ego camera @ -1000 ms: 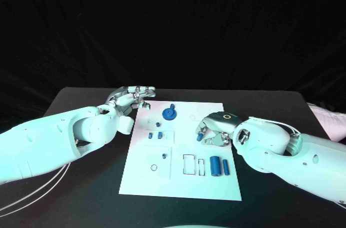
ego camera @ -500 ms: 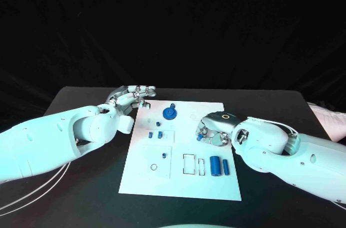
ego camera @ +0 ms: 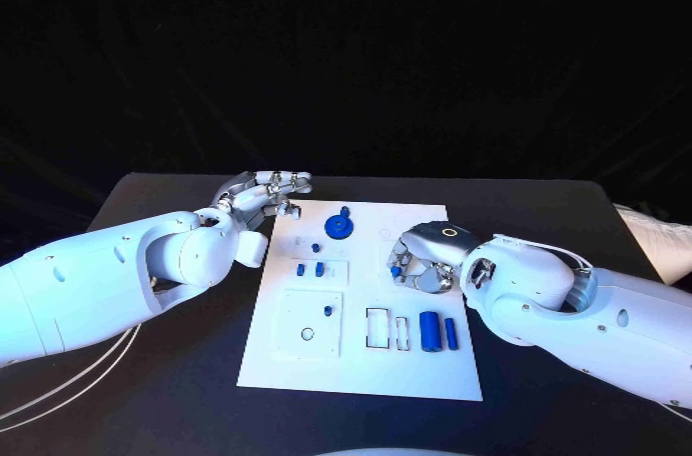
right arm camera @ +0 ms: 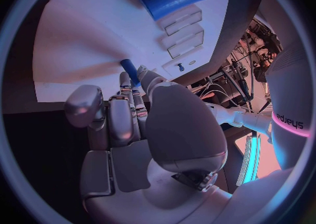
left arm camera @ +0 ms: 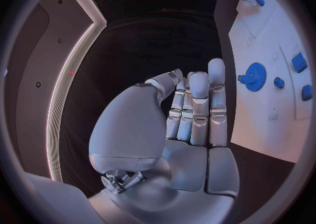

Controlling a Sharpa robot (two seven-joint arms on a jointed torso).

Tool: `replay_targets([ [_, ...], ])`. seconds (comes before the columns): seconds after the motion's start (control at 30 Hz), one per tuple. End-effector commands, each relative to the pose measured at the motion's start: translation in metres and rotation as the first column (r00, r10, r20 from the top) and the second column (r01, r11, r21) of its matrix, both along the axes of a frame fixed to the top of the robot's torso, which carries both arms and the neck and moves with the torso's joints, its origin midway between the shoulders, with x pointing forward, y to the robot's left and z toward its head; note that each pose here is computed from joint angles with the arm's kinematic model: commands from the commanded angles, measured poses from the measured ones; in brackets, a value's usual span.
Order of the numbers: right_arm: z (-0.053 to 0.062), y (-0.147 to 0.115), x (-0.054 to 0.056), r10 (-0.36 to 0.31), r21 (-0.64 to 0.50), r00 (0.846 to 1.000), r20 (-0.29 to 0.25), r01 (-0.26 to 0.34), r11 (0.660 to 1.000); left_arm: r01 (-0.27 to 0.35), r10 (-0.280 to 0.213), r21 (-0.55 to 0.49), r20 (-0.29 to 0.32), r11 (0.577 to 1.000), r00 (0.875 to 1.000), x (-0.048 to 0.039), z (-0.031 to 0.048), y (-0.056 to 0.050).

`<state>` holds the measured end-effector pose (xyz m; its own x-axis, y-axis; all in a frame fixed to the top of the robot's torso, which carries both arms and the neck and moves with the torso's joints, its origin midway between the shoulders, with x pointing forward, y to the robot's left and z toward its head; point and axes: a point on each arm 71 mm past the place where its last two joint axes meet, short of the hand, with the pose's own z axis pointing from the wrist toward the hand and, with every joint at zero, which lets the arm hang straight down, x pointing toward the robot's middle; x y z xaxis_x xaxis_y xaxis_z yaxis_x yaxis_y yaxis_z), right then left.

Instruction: Assemble the parts on the task board

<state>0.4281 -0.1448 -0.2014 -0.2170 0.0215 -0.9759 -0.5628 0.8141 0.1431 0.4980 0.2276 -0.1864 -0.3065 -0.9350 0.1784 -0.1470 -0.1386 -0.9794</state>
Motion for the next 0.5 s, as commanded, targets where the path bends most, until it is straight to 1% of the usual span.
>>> replay_targets([
  [0.03,-0.0006,0.0004,-0.0002,-0.006,-0.014,1.0,0.006,0.006,1.0,0.022,-0.022,-0.005,0.008,1.0,1.0,-0.0004,0.0009,-0.0025],
  [0.23,-0.0028,0.0001,0.0001,-0.009,-0.04,1.0,-0.001,0.009,0.999,0.023,-0.023,-0.005,0.007,1.0,1.0,-0.0004,0.0008,-0.0027],
  [0.5,-0.0038,0.0011,-0.0001,-0.008,-0.045,1.0,-0.002,0.007,0.999,0.024,-0.024,-0.005,0.005,1.0,1.0,-0.0005,0.0007,-0.0027],
])
